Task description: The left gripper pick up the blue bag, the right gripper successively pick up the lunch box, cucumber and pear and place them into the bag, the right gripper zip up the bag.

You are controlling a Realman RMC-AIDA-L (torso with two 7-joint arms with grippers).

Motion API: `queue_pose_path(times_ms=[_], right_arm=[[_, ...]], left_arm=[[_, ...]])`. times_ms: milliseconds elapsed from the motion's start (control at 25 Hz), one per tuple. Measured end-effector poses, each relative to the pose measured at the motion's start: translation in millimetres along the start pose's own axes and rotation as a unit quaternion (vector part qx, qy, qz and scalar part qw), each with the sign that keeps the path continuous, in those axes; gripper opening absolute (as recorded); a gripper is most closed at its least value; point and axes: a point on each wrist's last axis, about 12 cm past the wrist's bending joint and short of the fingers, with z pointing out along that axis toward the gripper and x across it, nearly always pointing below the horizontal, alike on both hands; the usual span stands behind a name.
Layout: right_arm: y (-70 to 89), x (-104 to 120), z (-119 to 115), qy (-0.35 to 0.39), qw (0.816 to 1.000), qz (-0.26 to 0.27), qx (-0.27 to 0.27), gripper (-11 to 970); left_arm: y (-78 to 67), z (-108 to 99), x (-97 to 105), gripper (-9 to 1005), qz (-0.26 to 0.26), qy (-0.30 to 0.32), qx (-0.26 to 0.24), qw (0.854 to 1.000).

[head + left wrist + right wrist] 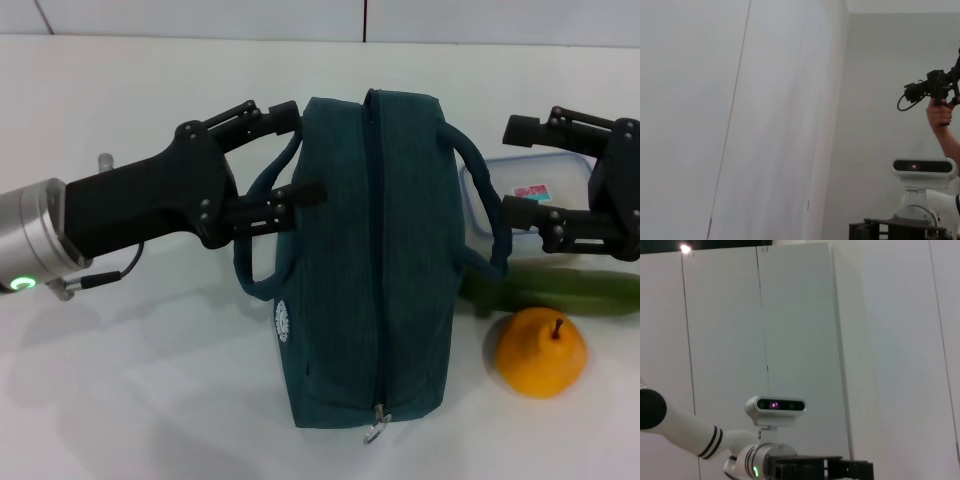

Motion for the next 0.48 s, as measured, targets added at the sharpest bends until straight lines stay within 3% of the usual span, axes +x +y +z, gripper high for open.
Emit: queue_pose_path(times_ms=[480], right_arm=[[0.2,1.2,0.5,-0.008,1.000,0.005,0.003,825]], left_arm=[[-1.7,-2.5,1.6,856,-0.004,0.001,-0.004,1.000]])
